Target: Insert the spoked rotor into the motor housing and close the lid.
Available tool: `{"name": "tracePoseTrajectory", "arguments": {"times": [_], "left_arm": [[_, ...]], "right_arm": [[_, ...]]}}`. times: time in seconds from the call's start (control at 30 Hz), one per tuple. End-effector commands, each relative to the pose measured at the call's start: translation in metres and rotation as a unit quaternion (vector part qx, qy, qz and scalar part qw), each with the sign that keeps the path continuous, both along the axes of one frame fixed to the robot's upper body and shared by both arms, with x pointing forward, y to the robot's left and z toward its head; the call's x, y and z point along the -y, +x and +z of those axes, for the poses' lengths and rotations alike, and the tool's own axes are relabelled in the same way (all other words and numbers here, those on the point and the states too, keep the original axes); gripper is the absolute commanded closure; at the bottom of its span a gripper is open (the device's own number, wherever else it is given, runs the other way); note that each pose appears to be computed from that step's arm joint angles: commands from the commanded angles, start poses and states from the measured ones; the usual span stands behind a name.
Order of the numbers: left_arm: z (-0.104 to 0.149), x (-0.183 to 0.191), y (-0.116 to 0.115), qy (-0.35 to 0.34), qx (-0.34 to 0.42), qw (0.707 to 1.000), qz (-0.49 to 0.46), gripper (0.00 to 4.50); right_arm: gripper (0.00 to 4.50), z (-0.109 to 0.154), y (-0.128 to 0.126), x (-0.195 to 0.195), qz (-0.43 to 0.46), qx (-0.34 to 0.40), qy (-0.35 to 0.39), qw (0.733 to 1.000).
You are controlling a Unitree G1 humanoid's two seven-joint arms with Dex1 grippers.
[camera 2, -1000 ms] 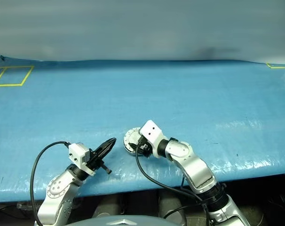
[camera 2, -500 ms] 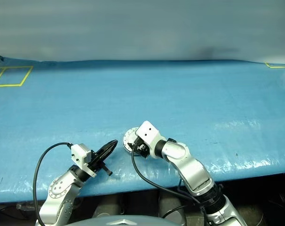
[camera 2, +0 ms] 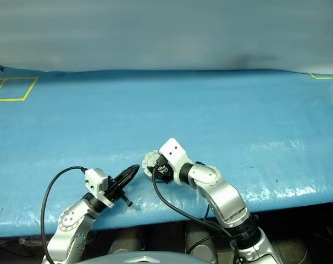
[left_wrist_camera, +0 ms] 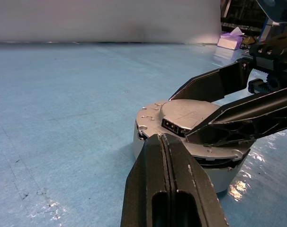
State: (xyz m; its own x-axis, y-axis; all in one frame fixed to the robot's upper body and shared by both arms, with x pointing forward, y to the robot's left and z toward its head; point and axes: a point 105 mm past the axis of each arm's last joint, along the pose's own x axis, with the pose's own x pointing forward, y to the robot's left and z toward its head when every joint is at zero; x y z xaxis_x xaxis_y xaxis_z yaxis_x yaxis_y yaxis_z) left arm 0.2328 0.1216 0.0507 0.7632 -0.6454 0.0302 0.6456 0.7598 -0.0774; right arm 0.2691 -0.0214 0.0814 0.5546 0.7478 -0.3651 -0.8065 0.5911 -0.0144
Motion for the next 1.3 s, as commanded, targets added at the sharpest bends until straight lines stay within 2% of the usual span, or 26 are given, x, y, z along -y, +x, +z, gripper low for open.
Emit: {"name": "tracePoseTrajectory", "arguments": {"times": [0.03, 0.27, 0.77, 1.03, 1.3], "left_arm": [[0.001, 0.003, -0.001, -0.002, 0.002, 1.000, -0.009, 4.50], [0.000, 0.003, 0.000, 0.000, 0.002, 1.000, -0.009, 4.50], [0.003, 0.002, 0.001, 0.006, 0.009, 1.000, -0.004, 4.50], [0.003, 0.000, 0.001, 0.019, 0.013, 1.000, -0.004, 4.50], [0.003, -0.007, 0.000, 0.038, 0.019, 0.999, -0.001, 4.50]], "right_arm": [[1.36, 0.015, -0.002, -0.004, 0.012, 0.036, 0.001, 0.999], [1.36, -0.006, -0.005, 0.001, 0.017, 0.031, -0.035, 0.999], [1.36, -0.025, -0.004, 0.003, -0.023, -0.020, -0.037, 0.999], [1.36, -0.029, -0.009, 0.001, 0.006, -0.001, -0.058, 0.998], [1.36, -0.030, -0.005, 0.002, -0.005, 0.007, -0.050, 0.999]]}}
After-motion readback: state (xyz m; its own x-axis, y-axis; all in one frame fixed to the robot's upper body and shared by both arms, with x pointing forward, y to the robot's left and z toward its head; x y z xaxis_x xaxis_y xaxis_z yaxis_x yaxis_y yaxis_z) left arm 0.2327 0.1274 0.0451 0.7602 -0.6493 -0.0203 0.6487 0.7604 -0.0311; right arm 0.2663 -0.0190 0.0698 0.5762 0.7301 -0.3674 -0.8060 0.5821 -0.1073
